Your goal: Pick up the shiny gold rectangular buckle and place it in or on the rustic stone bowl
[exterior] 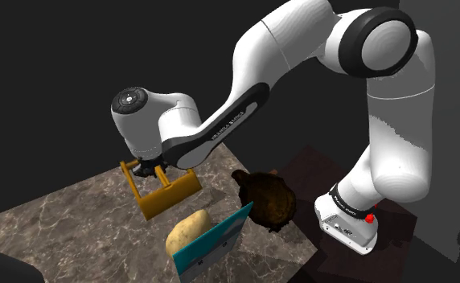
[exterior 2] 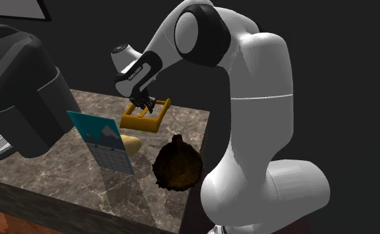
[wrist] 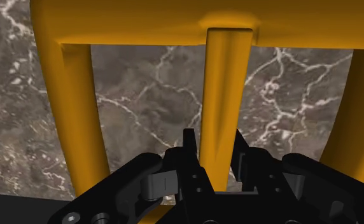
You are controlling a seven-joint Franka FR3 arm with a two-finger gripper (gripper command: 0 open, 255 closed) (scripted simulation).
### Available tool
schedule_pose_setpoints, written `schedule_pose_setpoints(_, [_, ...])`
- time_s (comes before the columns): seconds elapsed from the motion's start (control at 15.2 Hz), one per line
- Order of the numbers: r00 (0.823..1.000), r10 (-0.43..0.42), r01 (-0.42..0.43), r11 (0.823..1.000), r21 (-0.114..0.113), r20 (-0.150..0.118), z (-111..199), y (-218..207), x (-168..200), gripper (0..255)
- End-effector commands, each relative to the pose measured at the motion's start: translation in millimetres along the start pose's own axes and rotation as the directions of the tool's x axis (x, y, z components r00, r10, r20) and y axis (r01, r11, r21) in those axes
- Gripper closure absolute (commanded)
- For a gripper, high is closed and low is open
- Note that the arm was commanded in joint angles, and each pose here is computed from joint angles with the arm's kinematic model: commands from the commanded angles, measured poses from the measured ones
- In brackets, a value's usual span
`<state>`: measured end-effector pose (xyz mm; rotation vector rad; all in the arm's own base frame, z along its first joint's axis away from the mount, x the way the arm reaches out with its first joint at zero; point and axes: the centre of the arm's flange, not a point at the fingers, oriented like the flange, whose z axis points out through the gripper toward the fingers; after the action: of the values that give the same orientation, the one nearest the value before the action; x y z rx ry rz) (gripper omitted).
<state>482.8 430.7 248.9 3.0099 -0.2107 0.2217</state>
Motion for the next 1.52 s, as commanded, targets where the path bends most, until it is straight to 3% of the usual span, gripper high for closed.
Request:
schedule_pose_setpoints(0.0, [1.0,0.0,0.0,1.0,0.0,0.0,-11,1,1,255])
schedule_pose_setpoints(1.45, [1.0,0.0,0.0,1.0,0.0,0.0,-125,13,19,255])
